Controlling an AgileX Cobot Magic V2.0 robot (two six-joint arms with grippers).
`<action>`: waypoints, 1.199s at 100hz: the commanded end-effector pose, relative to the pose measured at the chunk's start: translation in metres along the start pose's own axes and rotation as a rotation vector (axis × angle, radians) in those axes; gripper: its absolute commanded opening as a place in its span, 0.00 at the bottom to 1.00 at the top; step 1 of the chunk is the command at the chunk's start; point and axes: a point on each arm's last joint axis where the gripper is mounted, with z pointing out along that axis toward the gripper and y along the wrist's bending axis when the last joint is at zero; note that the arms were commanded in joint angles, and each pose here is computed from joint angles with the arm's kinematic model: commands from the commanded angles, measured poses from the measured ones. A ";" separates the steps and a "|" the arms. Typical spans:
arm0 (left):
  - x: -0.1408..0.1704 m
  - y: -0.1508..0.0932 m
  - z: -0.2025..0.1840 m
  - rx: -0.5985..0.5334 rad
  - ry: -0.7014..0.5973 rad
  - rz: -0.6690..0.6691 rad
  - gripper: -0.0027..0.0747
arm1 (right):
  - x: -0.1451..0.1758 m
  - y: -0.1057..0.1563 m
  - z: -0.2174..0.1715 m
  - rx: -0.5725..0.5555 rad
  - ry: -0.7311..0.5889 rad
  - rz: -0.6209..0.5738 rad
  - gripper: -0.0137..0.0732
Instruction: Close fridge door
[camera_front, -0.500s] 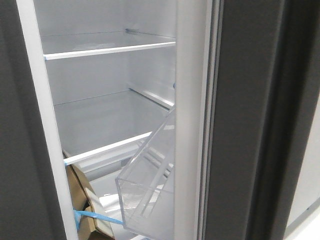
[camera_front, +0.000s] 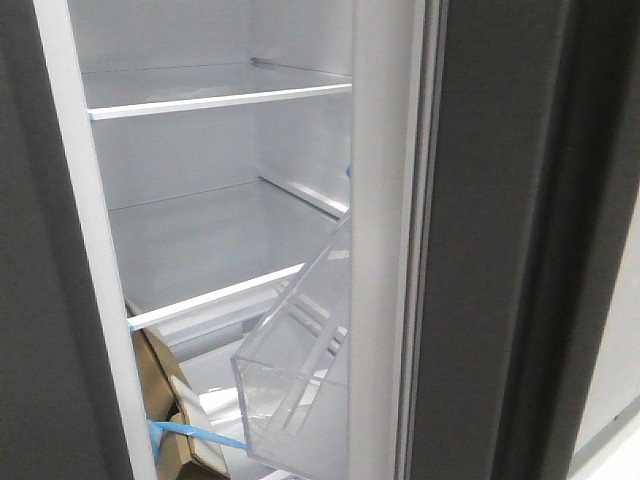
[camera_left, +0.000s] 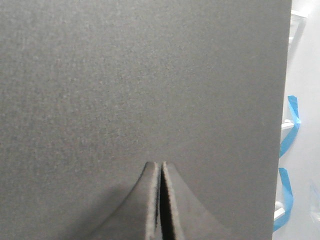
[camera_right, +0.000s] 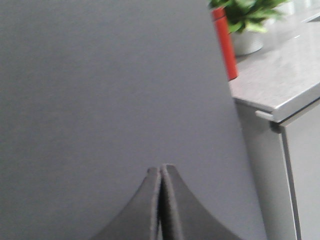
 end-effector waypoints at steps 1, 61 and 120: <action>0.005 0.001 -0.001 -0.005 -0.046 -0.008 0.01 | -0.024 0.007 0.005 -0.024 -0.006 -0.047 0.11; 0.005 0.001 -0.001 -0.005 -0.046 -0.008 0.01 | -0.088 0.053 0.047 -0.363 0.087 -0.168 0.11; 0.005 0.001 -0.001 -0.005 -0.046 -0.008 0.01 | -0.107 0.090 0.116 -0.480 0.139 -0.195 0.11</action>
